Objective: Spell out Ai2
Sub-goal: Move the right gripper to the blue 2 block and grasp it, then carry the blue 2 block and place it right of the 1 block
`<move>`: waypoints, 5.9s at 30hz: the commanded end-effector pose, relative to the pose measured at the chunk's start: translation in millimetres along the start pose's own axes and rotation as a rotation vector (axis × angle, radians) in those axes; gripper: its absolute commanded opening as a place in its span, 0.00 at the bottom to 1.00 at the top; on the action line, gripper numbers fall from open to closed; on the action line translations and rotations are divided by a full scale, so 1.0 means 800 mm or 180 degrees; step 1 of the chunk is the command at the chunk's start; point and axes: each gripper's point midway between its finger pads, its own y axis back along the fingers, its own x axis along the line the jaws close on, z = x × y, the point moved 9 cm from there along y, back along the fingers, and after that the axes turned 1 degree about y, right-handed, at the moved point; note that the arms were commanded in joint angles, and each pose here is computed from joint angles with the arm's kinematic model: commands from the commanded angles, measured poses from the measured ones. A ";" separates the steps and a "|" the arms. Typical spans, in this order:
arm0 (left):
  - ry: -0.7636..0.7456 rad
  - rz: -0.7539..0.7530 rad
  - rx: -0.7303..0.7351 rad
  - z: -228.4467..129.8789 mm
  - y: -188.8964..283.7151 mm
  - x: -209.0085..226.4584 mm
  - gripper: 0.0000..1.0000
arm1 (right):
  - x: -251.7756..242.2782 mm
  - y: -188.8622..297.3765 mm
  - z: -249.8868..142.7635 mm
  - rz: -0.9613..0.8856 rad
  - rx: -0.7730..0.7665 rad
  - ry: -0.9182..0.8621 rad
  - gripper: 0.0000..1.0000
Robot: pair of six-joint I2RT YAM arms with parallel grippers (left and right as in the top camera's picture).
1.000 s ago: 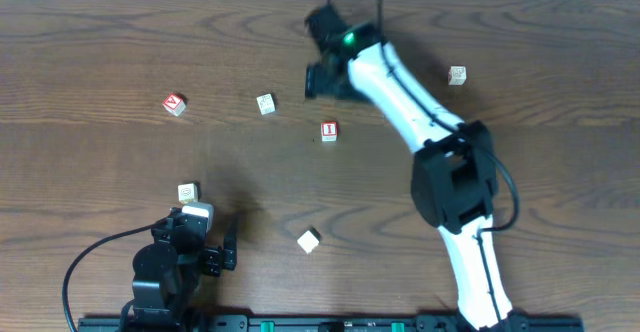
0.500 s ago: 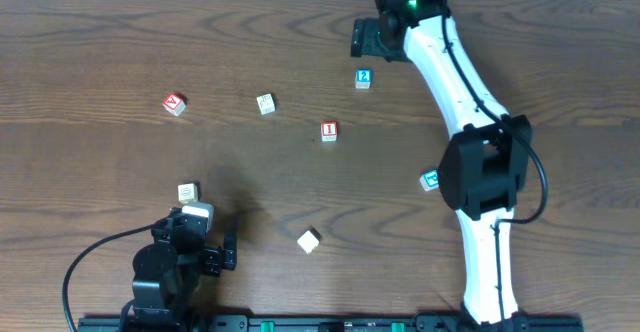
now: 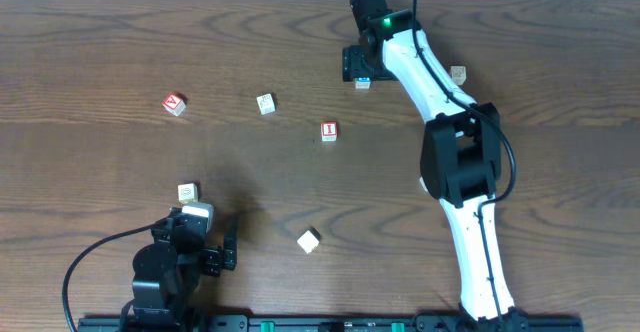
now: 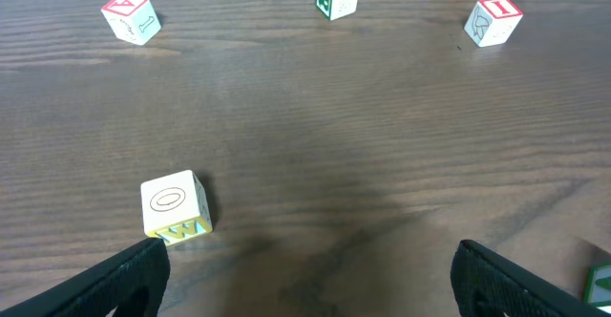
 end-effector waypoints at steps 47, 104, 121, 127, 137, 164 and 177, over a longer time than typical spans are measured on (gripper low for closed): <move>-0.0057 0.0006 -0.0016 -0.001 -0.001 0.001 0.95 | 0.025 0.042 -0.005 0.0177 0.0239 -0.0119 0.16; -0.0057 0.0006 -0.0016 -0.001 -0.001 0.001 0.95 | 0.051 0.090 -0.119 0.0191 0.0407 -0.0089 0.02; -0.0057 0.0006 -0.0016 -0.001 -0.001 0.001 0.95 | 0.064 0.043 -0.139 0.0040 0.0659 0.0048 0.01; -0.0057 0.0006 -0.0014 -0.001 -0.001 0.001 0.95 | 0.062 0.035 -0.140 0.0013 0.0684 -0.0036 0.01; -0.0057 0.0006 -0.0016 -0.001 -0.001 0.001 0.95 | 0.062 0.030 -0.140 -0.0001 0.0687 -0.0035 0.24; -0.0057 0.0006 -0.0014 -0.001 -0.001 0.001 0.95 | 0.057 0.028 -0.128 -0.0143 0.0462 -0.0046 0.44; -0.0057 0.0006 -0.0016 -0.001 -0.001 0.001 0.95 | 0.021 0.039 -0.068 -0.0180 -0.0204 -0.0369 0.50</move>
